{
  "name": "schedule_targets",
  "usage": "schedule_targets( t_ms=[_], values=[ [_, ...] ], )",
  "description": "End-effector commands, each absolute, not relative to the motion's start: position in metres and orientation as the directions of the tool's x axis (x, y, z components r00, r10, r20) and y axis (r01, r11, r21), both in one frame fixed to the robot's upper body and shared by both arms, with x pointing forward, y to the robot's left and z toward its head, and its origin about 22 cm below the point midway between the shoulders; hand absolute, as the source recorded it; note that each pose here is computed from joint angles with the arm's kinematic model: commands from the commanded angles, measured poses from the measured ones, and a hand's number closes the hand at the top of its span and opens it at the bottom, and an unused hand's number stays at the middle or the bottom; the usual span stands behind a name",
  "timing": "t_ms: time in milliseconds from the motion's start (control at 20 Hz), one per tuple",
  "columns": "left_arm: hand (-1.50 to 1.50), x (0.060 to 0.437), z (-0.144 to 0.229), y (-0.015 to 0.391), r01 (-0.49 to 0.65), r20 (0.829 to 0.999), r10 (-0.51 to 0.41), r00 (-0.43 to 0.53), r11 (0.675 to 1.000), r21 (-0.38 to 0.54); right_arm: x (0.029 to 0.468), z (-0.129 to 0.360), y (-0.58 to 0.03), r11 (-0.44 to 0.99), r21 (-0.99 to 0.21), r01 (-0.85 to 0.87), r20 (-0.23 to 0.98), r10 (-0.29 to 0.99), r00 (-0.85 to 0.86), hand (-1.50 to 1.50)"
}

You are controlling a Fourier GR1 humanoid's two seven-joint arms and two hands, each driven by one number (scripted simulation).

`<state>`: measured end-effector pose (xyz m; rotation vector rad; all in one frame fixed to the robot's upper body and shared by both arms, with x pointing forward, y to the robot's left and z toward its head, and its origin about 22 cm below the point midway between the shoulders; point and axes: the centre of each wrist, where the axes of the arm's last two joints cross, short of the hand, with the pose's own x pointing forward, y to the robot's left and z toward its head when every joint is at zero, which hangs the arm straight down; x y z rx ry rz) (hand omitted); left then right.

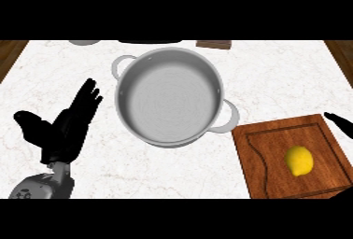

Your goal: Pick the lemon from the cutting board and place it in the pot

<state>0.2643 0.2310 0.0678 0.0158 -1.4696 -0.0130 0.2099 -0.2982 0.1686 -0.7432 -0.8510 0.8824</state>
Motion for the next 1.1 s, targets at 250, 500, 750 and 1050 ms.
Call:
schedule_targets(
  t_ms=[250,500,750,1050],
  values=[
    [0.00,0.252,0.057,0.232,-0.003,0.995,-0.019,0.097,1.000,0.020,0.213,0.159,-0.277,0.464,-0.823,-0.327,0.316,0.853,0.416,-1.50],
    [0.00,0.259,0.058,0.233,0.007,0.994,-0.002,0.111,1.000,0.001,0.227,0.152,-0.274,0.437,-0.829,-0.349,0.253,0.850,0.463,-1.50],
    [0.00,0.244,0.075,0.239,-0.002,0.995,-0.012,0.098,1.000,0.012,0.247,0.117,-0.290,0.423,-0.825,-0.374,0.206,0.843,0.498,-1.50],
    [0.00,0.273,0.066,0.230,-0.024,0.995,-0.022,0.093,0.999,0.024,0.249,0.111,-0.280,0.376,-0.819,-0.432,0.161,0.875,0.457,-1.50]
  ],
)
